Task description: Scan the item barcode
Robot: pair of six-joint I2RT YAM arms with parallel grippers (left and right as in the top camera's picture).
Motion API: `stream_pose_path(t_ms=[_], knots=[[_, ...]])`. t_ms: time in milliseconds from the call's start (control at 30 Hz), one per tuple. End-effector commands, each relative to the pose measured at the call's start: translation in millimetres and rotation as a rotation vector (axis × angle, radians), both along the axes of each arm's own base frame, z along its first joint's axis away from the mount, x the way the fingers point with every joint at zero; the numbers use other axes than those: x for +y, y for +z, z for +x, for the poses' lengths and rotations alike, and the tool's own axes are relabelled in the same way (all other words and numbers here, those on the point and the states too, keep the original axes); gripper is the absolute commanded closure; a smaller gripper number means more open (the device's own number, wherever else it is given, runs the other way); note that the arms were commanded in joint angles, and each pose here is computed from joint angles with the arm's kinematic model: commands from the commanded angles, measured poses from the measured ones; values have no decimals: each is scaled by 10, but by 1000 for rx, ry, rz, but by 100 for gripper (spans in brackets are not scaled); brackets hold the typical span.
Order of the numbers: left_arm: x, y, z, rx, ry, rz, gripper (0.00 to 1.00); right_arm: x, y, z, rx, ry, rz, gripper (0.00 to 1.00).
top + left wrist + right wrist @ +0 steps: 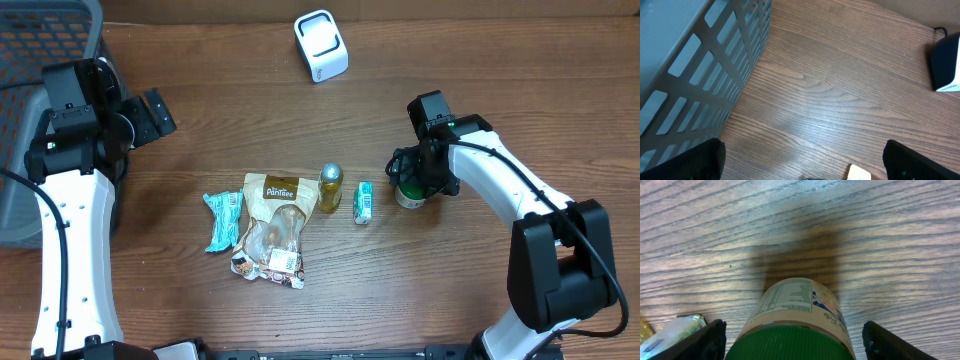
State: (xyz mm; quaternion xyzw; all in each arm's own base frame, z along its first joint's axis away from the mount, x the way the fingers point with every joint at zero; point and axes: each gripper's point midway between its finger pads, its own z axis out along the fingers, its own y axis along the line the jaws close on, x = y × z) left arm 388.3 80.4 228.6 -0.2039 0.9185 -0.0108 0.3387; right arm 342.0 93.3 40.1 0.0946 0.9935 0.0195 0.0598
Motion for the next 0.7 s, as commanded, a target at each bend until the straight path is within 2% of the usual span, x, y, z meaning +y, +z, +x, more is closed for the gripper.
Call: stream_pose_path(t_ms=[0,667], knots=[[-4,113,26,-25,-17,17,1,-28,-86,-61,25,3,-13,19],[-4,113,26,-25,-17,17,1,43,-197,-124,35,33,-28,19]])
